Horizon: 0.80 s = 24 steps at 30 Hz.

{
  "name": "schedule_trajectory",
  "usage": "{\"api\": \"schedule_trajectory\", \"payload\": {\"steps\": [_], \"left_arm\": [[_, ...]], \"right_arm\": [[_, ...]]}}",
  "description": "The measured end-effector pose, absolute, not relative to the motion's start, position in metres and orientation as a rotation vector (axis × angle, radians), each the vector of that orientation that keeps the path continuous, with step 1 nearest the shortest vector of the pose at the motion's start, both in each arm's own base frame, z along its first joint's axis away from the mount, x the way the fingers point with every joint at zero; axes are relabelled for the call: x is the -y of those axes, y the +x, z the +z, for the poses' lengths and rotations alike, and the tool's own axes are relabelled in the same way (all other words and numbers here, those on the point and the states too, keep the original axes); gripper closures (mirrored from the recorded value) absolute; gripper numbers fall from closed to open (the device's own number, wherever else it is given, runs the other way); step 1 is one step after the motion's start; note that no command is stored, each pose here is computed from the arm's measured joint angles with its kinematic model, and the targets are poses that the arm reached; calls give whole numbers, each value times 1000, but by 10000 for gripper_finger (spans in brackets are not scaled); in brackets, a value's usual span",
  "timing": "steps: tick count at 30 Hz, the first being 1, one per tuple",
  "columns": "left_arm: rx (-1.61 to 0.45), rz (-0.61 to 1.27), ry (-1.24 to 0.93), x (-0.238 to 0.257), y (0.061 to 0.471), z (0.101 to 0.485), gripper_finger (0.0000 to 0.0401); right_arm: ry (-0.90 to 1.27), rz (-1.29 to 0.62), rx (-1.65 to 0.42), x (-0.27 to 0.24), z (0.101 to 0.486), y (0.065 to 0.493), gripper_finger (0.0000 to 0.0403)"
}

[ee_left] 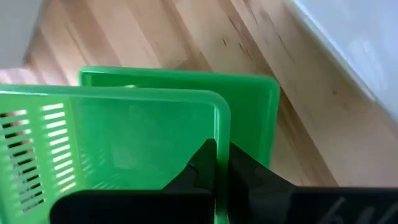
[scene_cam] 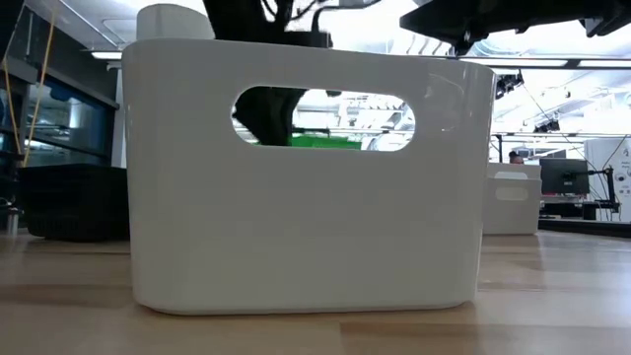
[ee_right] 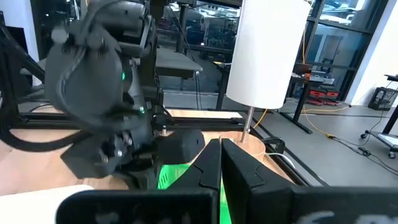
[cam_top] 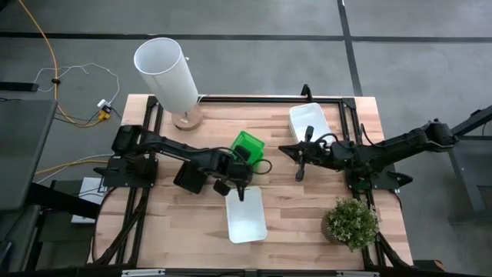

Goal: Stack baskets by color
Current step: Put the top green bin on the green bin

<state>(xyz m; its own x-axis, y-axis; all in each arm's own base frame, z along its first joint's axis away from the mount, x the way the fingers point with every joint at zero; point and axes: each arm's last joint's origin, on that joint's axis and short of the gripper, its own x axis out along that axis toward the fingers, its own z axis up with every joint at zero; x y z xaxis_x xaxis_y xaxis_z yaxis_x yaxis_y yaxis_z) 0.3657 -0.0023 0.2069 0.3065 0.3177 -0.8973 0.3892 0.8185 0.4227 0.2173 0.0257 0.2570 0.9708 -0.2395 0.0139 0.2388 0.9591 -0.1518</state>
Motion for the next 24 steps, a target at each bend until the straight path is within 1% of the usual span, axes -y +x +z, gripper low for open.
{"api": "schedule_trajectory", "payload": {"steps": [4,13,19,22,24], "left_arm": [[-1291,-83,634,7,367,201,401],[-1283,-128,675,26,364,205,401],[-1294,-126,677,24,363,204,401],[-1282,-108,666,20,365,205,395],[-1283,-109,665,19,365,205,384]], "right_arm": [[-156,-242,-13,-26,256,217,403],[-164,-242,-15,-26,256,217,403],[-157,-242,-13,-26,256,217,403],[-156,-242,-13,-26,256,217,403],[-156,-242,-13,-26,256,217,403]]}}
